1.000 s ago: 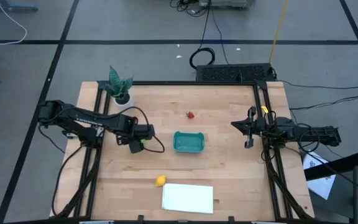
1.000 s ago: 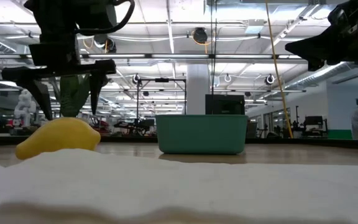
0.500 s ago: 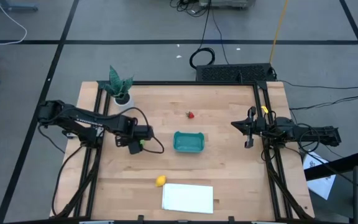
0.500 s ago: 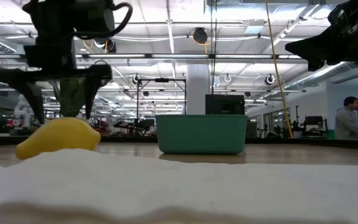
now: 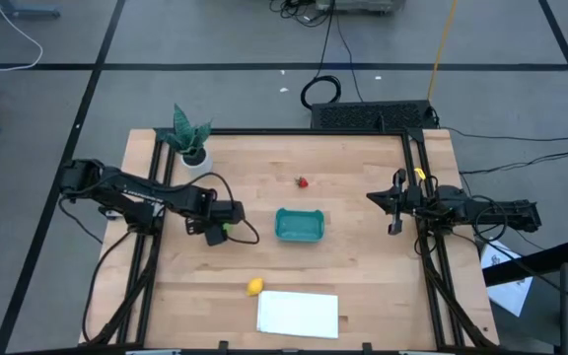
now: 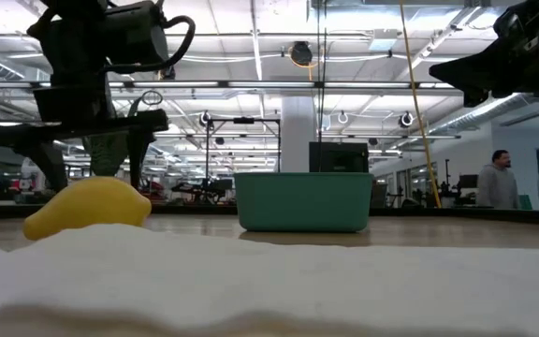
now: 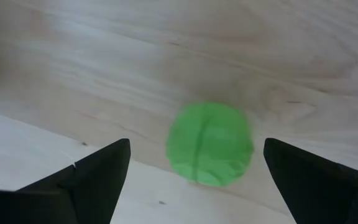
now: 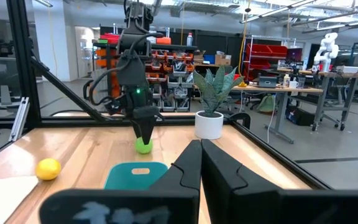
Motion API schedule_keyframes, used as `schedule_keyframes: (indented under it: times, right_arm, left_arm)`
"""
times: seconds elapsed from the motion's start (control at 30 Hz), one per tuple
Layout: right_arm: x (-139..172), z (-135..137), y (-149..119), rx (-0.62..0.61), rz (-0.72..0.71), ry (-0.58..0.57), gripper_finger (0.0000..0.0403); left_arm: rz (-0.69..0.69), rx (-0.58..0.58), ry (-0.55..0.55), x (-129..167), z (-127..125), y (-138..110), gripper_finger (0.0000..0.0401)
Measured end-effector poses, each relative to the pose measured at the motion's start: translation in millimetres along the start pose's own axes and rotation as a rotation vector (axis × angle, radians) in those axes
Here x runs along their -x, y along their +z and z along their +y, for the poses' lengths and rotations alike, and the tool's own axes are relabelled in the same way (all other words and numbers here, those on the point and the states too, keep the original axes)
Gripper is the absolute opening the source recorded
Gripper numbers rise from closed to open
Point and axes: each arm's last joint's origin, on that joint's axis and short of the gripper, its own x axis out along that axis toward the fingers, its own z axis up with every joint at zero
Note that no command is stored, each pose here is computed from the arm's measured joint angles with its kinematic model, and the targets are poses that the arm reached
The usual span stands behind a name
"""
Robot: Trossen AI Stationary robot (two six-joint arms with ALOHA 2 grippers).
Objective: Pick and placing Produce into tupperware
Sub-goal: Put the green cabbage into the green bin
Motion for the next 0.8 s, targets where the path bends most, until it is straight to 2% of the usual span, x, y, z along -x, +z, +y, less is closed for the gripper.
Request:
schedule_keyframes:
  times: [0.43,0.8]
  right_arm:
    - [0.0,0.0,0.0,0.000,0.000,0.000,0.0000]
    - [0.0,0.0,0.0,0.000,0.000,0.000,0.0000]
  left_arm:
    - [-0.015,0.035,0.047,-12.3,-0.6,-11.6,0.0374]
    - [-0.107,0.077,0.059,-12.1,2.8,-10.4,0.0374]
